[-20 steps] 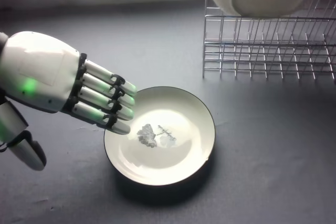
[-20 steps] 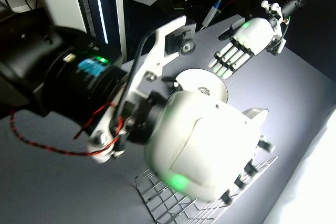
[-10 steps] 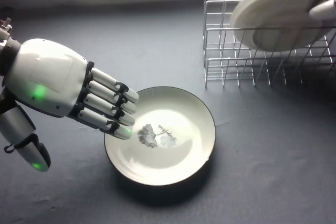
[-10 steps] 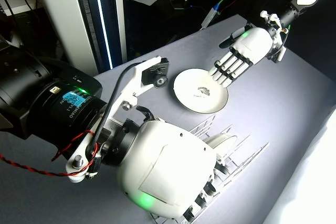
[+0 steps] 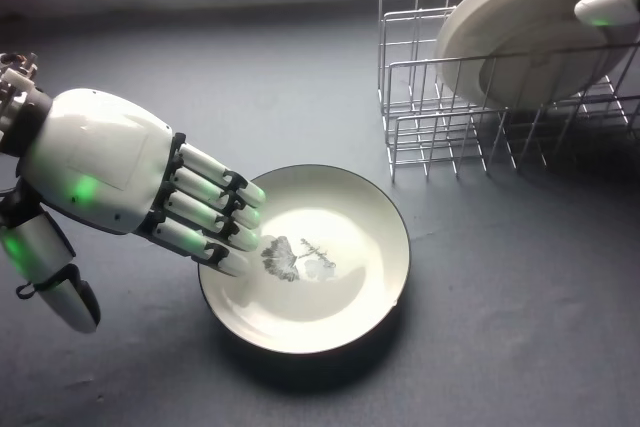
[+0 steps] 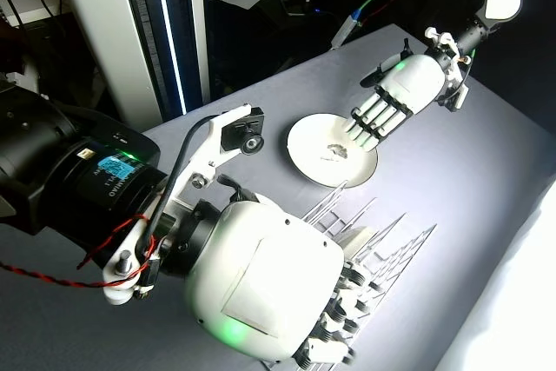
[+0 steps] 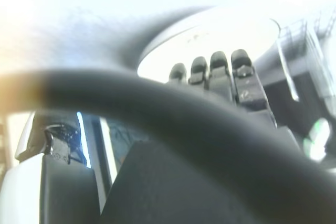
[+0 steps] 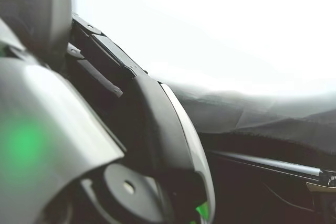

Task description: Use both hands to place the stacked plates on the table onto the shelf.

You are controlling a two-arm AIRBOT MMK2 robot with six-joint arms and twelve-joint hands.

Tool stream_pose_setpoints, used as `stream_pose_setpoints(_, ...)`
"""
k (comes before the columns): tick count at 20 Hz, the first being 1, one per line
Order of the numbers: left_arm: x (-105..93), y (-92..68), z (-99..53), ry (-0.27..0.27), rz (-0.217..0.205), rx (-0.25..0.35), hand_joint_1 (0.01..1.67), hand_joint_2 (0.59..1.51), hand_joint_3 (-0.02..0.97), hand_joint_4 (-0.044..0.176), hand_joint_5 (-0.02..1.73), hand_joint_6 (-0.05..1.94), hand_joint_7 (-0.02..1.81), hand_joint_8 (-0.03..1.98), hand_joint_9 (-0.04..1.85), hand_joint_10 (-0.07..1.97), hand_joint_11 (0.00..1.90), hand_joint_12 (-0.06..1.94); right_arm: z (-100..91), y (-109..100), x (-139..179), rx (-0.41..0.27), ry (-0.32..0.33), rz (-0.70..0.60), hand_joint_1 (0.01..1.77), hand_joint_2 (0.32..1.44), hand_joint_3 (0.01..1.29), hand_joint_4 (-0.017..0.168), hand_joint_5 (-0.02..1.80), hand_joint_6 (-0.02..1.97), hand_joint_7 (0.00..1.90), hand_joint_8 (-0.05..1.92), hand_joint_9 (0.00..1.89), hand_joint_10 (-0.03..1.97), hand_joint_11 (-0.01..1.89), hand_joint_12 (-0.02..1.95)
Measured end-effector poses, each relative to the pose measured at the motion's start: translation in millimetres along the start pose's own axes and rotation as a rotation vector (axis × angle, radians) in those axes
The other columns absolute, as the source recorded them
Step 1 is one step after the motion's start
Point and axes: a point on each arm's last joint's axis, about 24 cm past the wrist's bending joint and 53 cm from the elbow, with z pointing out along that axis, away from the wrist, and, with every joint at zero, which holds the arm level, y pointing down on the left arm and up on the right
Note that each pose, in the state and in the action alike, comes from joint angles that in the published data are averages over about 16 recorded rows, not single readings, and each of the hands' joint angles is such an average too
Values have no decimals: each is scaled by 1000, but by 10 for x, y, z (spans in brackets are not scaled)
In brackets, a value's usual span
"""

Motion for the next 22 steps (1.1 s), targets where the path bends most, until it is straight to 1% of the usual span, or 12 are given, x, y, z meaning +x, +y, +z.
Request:
stream_pose_setpoints(5, 53, 34, 17, 10, -1, -3, 23, 1119, 18, 1, 23, 6, 27, 15, 20, 5, 15, -14, -1, 240, 74, -82, 15, -53, 1188, 1043, 14, -3, 729, 97, 777, 49, 732, 71, 324, 1068)
stream_pose_setpoints(7, 70, 43, 21, 13, -1, -3, 23, 1119, 18, 1, 23, 6, 28, 15, 20, 6, 16, -14, -3, 367, 151, -127, 33, -100, 1179, 1038, 14, -2, 730, 49, 767, 8, 724, 50, 302, 1071)
stream_pose_setpoints(10, 88, 54, 20, 16, -2, -4, 23, 1119, 18, 1, 23, 6, 28, 15, 19, 6, 16, -14, -20, 579, 319, -206, 70, -199, 1173, 1032, 14, -2, 733, 51, 760, 15, 724, 54, 293, 1085)
stream_pose_setpoints(14, 105, 59, 15, 19, -3, -2, 23, 1119, 18, 1, 23, 6, 28, 15, 19, 6, 16, -14, -90, 866, 663, -338, 148, -382, 1164, 1031, 14, -1, 719, 46, 739, 13, 715, 44, 273, 1105)
stream_pose_setpoints(16, 114, 58, 7, 21, -3, 0, 23, 1120, 18, 1, 23, 5, 28, 14, 19, 6, 16, -14, -150, 964, 876, -404, 198, -482, 1153, 1030, 14, 1, 694, 44, 713, 13, 694, 41, 250, 1115)
stream_pose_setpoints(19, 137, 55, -10, 27, -2, 1, 23, 1120, 18, -1, 20, 1, 27, 14, 19, 6, 16, -13, -259, 1027, 1208, -491, 279, -622, 1128, 1026, 14, 1, 631, 42, 647, 13, 635, 36, 199, 1110)
stream_pose_setpoints(22, 172, 48, -22, 34, -5, 1, 23, 1121, 18, -3, 14, -4, 25, 14, 19, 6, 16, -14, -383, 1033, 1505, -566, 358, -732, 1094, 1013, 14, 2, 540, 40, 555, 13, 550, 31, 148, 1056)
